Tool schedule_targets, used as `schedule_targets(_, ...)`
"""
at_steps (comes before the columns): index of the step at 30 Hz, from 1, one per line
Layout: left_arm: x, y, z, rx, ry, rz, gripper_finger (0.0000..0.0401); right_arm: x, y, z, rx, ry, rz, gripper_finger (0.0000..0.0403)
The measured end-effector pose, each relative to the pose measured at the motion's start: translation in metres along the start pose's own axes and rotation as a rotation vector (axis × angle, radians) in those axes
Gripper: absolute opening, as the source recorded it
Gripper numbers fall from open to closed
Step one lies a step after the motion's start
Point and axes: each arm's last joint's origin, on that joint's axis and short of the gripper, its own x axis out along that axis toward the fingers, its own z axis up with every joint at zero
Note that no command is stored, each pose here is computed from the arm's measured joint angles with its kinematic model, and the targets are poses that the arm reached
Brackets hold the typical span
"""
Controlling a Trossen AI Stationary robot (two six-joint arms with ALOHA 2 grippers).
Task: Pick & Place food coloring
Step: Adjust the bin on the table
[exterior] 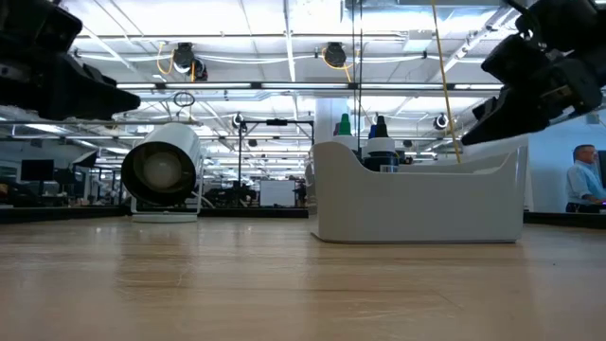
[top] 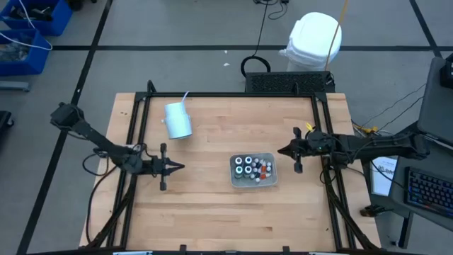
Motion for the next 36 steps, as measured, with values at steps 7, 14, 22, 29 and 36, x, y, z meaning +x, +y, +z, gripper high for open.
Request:
schedule_targets(7,0.032,-0.001,0.008,-0.031,0.058,-0.015,0.0002,0.001,0.001,-0.02,0.096,0.034,0.002,0.0)
schedule_targets(14,0.086,-0.018,0.014,-0.032,0.174,-0.075,0.0001,0.006,0.006,-0.041,0.186,0.108,0.031,0.0)
schedule_targets(22,0.149,-0.032,0.028,-0.059,0.192,-0.087,0.0003,0.011,0.018,-0.054,0.223,0.087,0.112,0.0)
schedule_targets(29,0.182,-0.027,0.014,-0.179,0.332,-0.014,0.0003,0.012,0.026,-0.055,0.233,0.022,0.176,0.0)
schedule_targets(36,0.192,-0.016,0.003,-0.232,0.395,0.043,0.0005,0.013,0.028,-0.056,0.274,0.03,0.171,0.0)
